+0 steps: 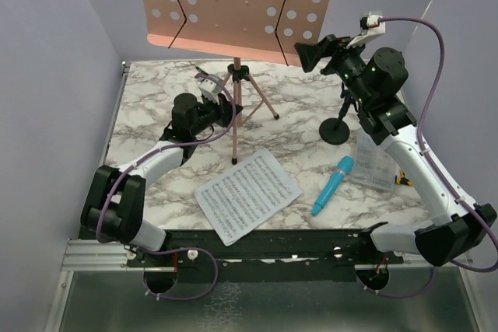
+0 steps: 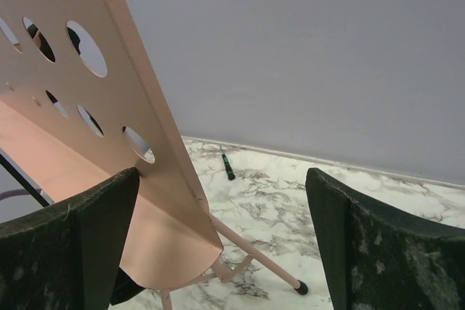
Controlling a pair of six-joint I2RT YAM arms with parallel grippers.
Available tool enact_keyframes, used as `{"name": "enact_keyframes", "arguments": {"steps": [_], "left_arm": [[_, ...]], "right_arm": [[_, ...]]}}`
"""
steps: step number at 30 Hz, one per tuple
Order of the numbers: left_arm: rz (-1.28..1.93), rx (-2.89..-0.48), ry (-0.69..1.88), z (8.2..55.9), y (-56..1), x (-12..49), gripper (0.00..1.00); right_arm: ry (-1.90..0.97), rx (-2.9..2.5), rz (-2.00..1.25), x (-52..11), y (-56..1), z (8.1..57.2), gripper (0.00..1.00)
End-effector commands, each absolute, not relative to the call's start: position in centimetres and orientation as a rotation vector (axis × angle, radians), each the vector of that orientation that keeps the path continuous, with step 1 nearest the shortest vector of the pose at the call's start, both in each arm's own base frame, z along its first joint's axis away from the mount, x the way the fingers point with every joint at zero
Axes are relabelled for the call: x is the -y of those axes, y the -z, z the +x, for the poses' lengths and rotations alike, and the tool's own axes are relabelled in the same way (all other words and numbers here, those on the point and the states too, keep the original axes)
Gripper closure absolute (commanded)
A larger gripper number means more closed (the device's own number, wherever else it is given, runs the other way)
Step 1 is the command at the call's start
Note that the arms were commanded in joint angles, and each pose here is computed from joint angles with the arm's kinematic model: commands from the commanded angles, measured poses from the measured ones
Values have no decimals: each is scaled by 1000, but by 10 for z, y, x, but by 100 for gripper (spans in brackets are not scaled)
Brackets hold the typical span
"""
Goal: Set up the instrument practice props
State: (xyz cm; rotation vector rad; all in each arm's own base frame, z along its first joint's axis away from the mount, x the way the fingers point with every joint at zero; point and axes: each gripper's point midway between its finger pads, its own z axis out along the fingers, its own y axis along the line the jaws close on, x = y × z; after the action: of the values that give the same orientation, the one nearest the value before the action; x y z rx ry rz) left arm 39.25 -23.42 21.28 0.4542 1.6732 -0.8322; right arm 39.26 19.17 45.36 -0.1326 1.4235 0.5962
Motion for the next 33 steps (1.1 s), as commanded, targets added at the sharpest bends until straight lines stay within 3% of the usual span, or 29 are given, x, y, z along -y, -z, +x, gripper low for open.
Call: {"name": "enact_keyframes", "arguments": {"steps": [1, 23, 33], "left_arm": [[388, -1655, 780, 383, -220, 229, 100], [207, -1655, 762, 380, -220, 222, 100], [246, -1644, 783, 377, -224, 227, 100]], "right_arm": [[-551, -1405, -145, -190, -456, 403, 5], [-472, -1428, -131, -189, -456, 438, 4], [-518, -1433, -160, -190, -455, 416, 3]]}}
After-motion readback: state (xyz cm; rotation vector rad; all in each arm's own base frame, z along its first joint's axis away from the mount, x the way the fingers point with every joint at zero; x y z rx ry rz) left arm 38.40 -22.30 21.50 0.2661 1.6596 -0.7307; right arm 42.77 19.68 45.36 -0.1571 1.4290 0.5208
